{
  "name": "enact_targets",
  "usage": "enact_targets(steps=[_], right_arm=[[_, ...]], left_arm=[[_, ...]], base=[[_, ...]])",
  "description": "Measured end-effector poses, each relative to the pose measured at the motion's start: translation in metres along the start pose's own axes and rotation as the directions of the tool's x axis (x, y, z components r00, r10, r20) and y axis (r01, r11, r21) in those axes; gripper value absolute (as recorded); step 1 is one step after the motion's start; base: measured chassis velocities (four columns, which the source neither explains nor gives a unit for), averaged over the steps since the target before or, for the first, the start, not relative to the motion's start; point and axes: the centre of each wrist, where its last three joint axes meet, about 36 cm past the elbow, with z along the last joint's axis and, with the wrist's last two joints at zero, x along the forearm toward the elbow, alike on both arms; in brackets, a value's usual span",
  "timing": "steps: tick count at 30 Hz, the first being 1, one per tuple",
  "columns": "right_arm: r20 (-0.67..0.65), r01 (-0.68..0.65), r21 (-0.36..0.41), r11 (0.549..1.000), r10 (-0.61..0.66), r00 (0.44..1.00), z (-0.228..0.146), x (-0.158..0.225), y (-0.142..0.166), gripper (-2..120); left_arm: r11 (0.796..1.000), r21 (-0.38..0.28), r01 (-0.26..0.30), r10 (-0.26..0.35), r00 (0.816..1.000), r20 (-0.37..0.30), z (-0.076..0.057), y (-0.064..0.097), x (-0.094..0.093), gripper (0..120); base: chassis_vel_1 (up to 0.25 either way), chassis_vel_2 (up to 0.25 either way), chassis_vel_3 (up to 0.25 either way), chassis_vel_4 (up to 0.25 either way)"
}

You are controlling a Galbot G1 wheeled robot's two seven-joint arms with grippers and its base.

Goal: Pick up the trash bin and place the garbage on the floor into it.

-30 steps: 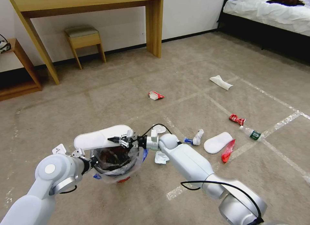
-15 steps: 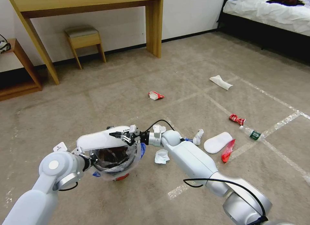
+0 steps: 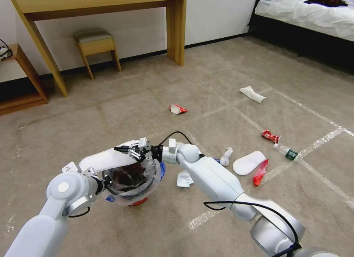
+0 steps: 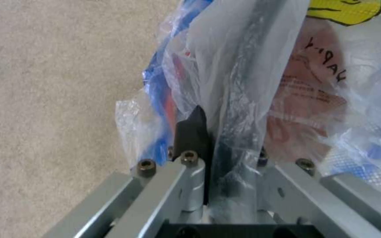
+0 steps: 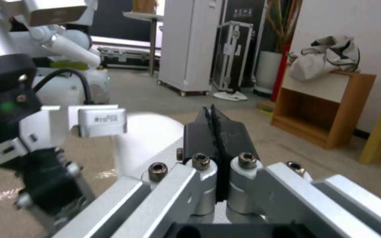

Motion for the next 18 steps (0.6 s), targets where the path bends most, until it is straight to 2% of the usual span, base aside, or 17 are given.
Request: enact_targets(steps=[4, 11, 18], right_arm=[[-0.004, -0.004, -0.011, 1.000, 0.004, 1.000, 0.004, -0.003, 0.000, 0], [-0.020, -0.031, -0.079, 0.996, 0.030, 0.999, 0.036, 0.001, 0.021, 0], [-0.017, -0.051, -0.088, 0.995, 0.049, 0.999, 0.040, 0.007, 0.027, 0]], left_arm=[[1.000, 0.001, -0.006, 0.006, 1.000, 0.001, 0.001, 0.000, 0.003, 4], [1.000, 0.010, -0.008, 0.008, 1.000, 0.011, -0.002, 0.001, 0.005, 4], [1.000, 0.015, -0.012, 0.012, 1.000, 0.017, -0.002, 0.001, 0.007, 4]], base=[[0.000, 0.000, 0.000, 0.000], [0.000, 0.000, 0.000, 0.000], [0.000, 0.000, 0.000, 0.000]])
